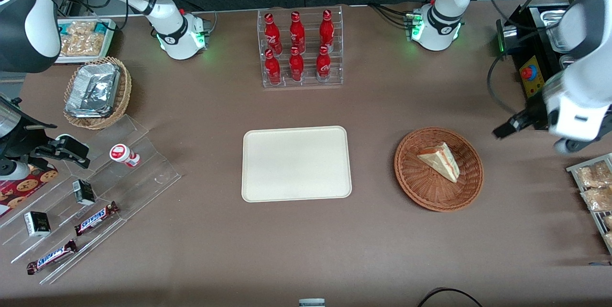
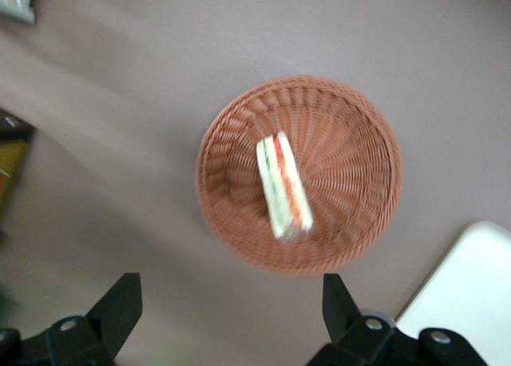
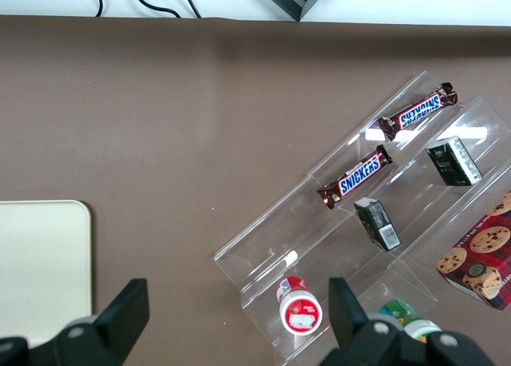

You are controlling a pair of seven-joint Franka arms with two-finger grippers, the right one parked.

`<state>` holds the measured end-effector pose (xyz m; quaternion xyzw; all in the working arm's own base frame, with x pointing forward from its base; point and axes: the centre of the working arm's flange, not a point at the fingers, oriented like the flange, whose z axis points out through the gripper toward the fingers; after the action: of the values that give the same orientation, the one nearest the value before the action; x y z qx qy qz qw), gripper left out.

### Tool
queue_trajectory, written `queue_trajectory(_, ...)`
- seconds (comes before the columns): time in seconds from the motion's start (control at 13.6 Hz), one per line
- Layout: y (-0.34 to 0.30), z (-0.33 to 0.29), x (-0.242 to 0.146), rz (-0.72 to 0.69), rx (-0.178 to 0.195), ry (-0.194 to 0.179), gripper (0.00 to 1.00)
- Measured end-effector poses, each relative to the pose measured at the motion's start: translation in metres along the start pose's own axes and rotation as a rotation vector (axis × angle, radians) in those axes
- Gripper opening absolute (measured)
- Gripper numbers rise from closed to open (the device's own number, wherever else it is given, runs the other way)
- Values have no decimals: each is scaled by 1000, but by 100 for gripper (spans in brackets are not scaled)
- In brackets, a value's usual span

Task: Place sandwich from basket to tray
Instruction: 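Lower the open left gripper onto the sandwich in the wicker basket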

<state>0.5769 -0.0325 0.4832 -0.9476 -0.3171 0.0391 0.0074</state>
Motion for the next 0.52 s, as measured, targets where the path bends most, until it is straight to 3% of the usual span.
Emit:
queue_trajectory(0.22,25,83,-4,-187,13,-17,100)
queue_trajectory(0.52,46,150,-10,-289,-2,-7,100)
